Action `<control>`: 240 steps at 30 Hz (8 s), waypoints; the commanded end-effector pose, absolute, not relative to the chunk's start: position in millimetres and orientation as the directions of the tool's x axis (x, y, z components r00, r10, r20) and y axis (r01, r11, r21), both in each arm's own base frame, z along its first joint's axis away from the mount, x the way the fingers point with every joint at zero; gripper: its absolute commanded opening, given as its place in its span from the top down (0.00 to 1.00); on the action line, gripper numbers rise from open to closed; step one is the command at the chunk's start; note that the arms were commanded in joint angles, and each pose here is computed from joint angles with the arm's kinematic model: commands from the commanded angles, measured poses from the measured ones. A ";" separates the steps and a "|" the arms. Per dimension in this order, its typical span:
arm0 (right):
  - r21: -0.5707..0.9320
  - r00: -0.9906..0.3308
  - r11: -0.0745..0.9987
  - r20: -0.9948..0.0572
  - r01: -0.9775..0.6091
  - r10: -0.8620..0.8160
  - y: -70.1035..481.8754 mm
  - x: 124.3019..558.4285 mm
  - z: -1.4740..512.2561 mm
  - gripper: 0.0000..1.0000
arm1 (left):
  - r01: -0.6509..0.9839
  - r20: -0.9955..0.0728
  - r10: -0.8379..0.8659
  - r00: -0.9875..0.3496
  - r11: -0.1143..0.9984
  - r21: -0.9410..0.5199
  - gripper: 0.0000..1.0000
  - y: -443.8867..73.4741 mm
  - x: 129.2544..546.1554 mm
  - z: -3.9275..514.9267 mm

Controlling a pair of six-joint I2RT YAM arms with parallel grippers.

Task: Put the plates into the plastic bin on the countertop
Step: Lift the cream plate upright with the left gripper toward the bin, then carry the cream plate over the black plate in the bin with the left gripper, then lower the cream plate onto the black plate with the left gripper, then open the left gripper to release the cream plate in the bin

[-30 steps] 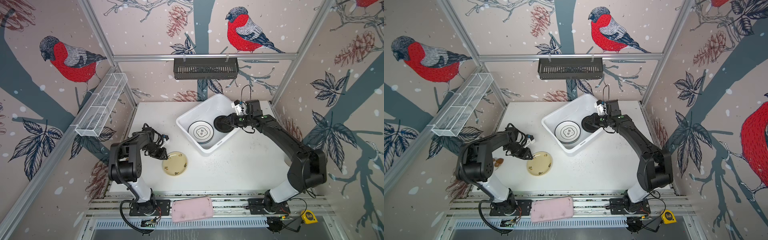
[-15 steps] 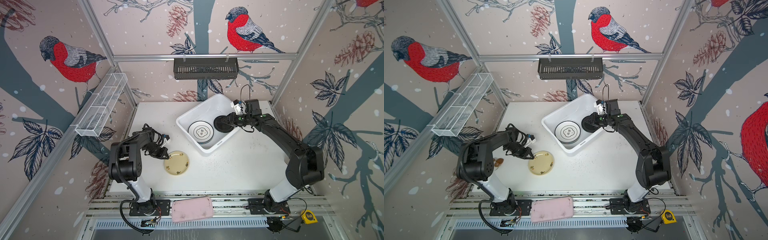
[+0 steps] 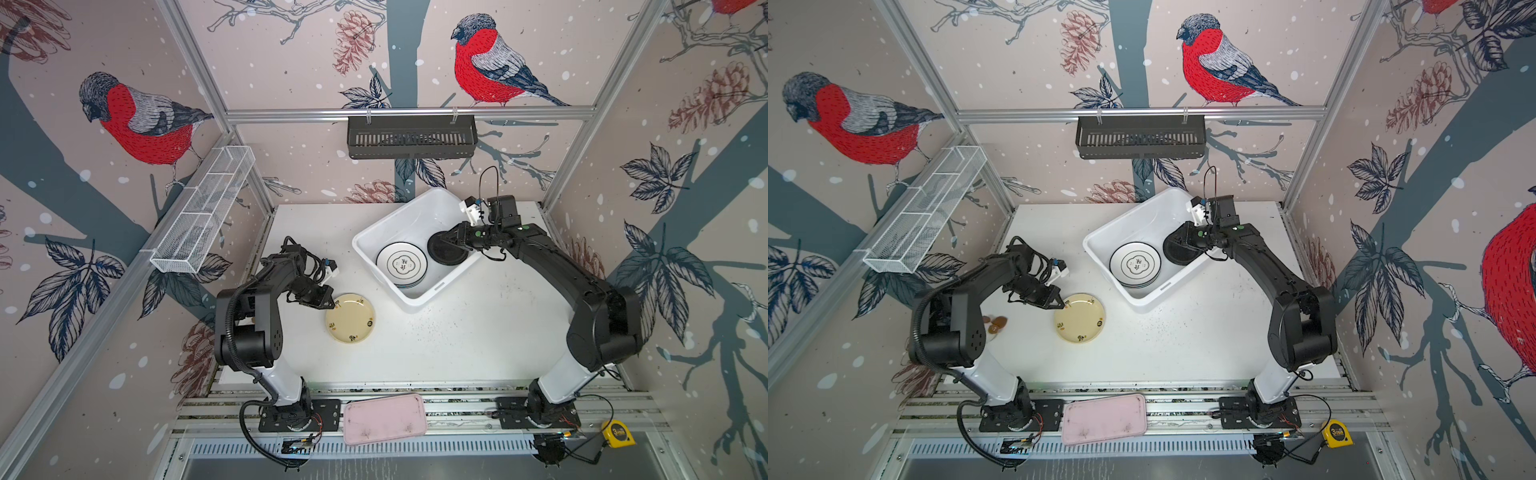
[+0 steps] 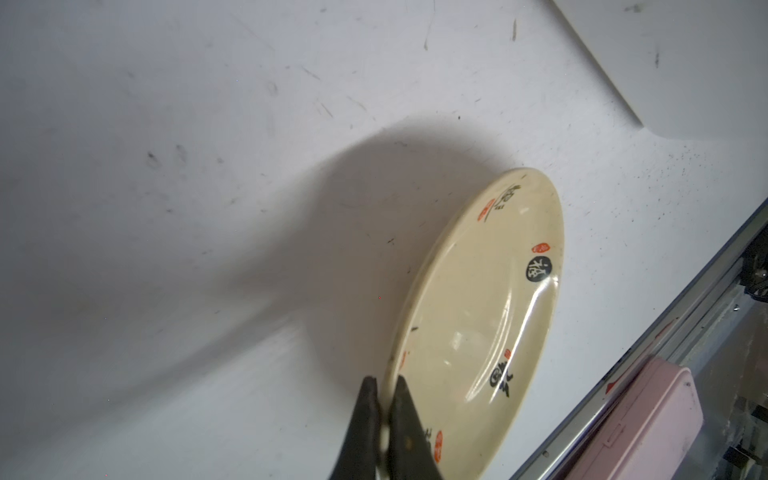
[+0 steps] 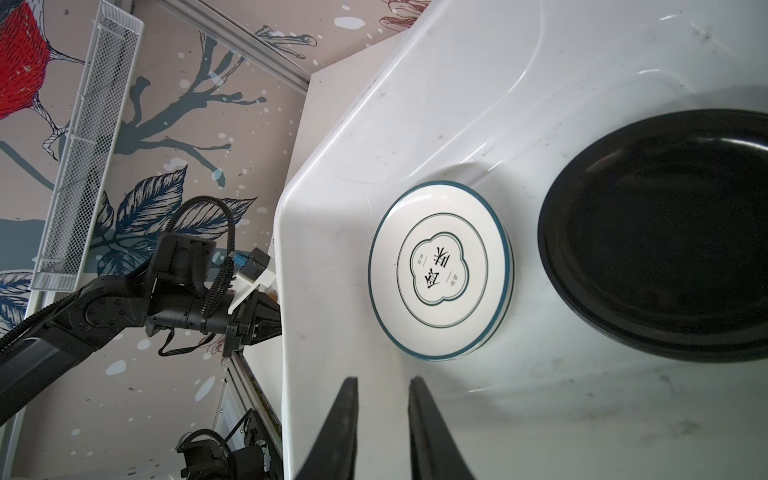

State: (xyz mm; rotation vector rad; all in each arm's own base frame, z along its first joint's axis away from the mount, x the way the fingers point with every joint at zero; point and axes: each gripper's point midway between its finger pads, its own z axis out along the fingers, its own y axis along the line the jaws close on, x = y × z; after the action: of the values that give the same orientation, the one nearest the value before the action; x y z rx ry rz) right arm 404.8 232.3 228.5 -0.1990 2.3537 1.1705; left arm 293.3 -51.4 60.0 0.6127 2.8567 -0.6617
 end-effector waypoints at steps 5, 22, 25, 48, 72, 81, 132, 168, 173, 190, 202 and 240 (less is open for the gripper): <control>0.698 -0.843 0.598 -0.533 -0.395 0.066 237.6 416.3 235.7 0.76 | 0.497 -0.231 0.441 -0.867 0.797 -0.343 1.00 -42.5 289.2 96.6; 0.698 -0.856 0.594 -0.516 -0.399 0.031 251.0 452.3 221.7 0.76 | 0.601 -0.304 0.531 -0.791 0.768 -0.222 1.00 -32.9 302.9 171.3; 0.695 -0.857 0.600 -0.515 -0.396 0.030 251.5 457.2 219.3 0.76 | 0.611 -0.337 0.531 -0.778 0.764 -0.208 1.00 -34.9 307.6 186.8; 0.652 -0.831 0.650 -0.554 -0.389 0.059 223.6 464.6 245.5 0.76 | 0.658 -0.636 0.396 -0.662 0.713 -0.241 1.00 -108.4 409.9 308.4; 0.604 -0.775 0.743 -0.602 -0.286 0.191 153.7 408.6 283.8 0.76 | 0.697 -0.767 0.319 -0.557 0.681 -0.223 1.00 -254.0 510.3 271.4; 0.598 -0.774 0.763 -0.595 -0.245 0.218 141.1 387.4 284.5 0.75 | 0.713 -0.777 0.322 -0.542 0.665 -0.222 1.00 -314.5 515.1 238.1; 0.638 -0.802 0.760 -0.515 -0.123 0.302 133.4 349.2 274.0 0.74 | 0.593 -0.674 0.211 -0.708 0.696 -0.405 1.00 -390.9 537.8 107.3; 0.640 -0.808 0.757 -0.511 -0.130 0.293 140.2 356.8 267.9 0.74 | 0.589 -0.655 0.229 -0.720 0.700 -0.403 0.95 -389.4 536.8 92.1; 0.641 -0.809 0.756 -0.511 -0.134 0.291 141.6 360.0 266.3 0.74 | 0.585 -0.655 0.214 -0.725 0.694 -0.420 0.93 -390.0 535.4 99.6; 0.639 -0.814 0.754 -0.513 -0.151 0.273 143.2 368.5 263.2 0.75 | 0.557 -0.651 0.160 -0.742 0.688 -0.465 0.93 -393.1 532.0 121.8; 0.642 -0.815 0.752 -0.511 -0.149 0.274 143.6 370.5 263.4 0.75 | 0.543 -0.626 0.168 -0.762 0.692 -0.476 0.92 -395.0 529.7 103.0; 0.643 -0.815 0.751 -0.510 -0.148 0.276 148.9 366.7 264.1 0.75 | 0.542 -0.598 0.199 -0.777 0.694 -0.473 0.53 -395.4 523.9 79.4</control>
State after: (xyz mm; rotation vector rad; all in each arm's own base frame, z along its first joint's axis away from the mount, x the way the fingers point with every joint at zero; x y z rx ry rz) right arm 364.6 147.8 257.9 0.1142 2.3784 0.9330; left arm 526.0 -389.0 73.9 0.5443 2.4164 -0.8652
